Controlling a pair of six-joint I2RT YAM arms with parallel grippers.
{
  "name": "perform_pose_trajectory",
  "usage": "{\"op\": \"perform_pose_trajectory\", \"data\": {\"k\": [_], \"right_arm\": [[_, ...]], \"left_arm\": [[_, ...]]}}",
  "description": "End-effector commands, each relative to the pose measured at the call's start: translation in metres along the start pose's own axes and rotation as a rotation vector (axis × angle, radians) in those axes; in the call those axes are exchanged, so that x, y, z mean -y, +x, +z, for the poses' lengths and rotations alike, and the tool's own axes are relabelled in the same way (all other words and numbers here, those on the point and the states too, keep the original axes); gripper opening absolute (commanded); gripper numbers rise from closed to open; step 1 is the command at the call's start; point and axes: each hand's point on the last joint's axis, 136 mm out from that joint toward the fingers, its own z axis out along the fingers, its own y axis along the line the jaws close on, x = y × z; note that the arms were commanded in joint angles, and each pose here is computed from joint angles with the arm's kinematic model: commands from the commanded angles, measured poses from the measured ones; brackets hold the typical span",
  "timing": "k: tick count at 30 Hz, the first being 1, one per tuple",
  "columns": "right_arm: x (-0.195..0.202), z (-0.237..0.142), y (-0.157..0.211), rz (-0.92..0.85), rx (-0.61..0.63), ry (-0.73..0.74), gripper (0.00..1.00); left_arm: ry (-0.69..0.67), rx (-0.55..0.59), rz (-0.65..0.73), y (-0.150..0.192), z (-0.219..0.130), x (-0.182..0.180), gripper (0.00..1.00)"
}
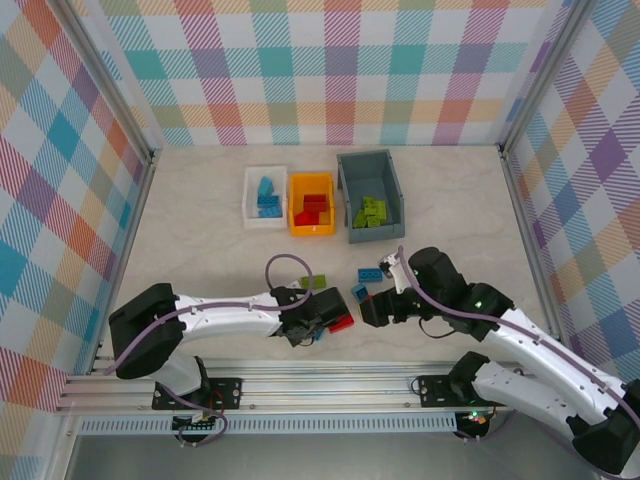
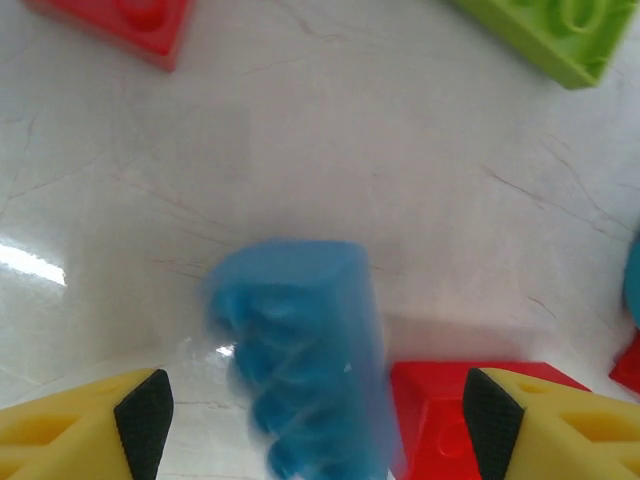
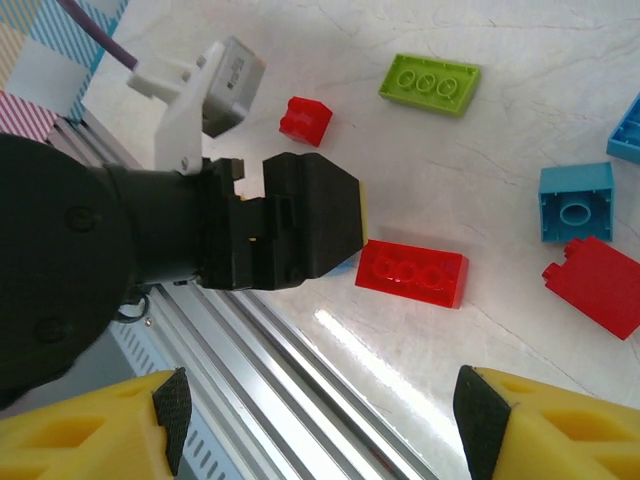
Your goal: Sort the legos into containers by color
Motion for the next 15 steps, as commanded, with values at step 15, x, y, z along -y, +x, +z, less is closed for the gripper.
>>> {"op": "perform_pose_trajectory", "data": {"k": [15], "right_arm": [[-0.01,0.011,-0.005,0.007,0.004,-0.039,0.7]], "left_arm": [[-0.016,0.07,-0.145,-0.016,0.023,-0.005,0.39]]}}
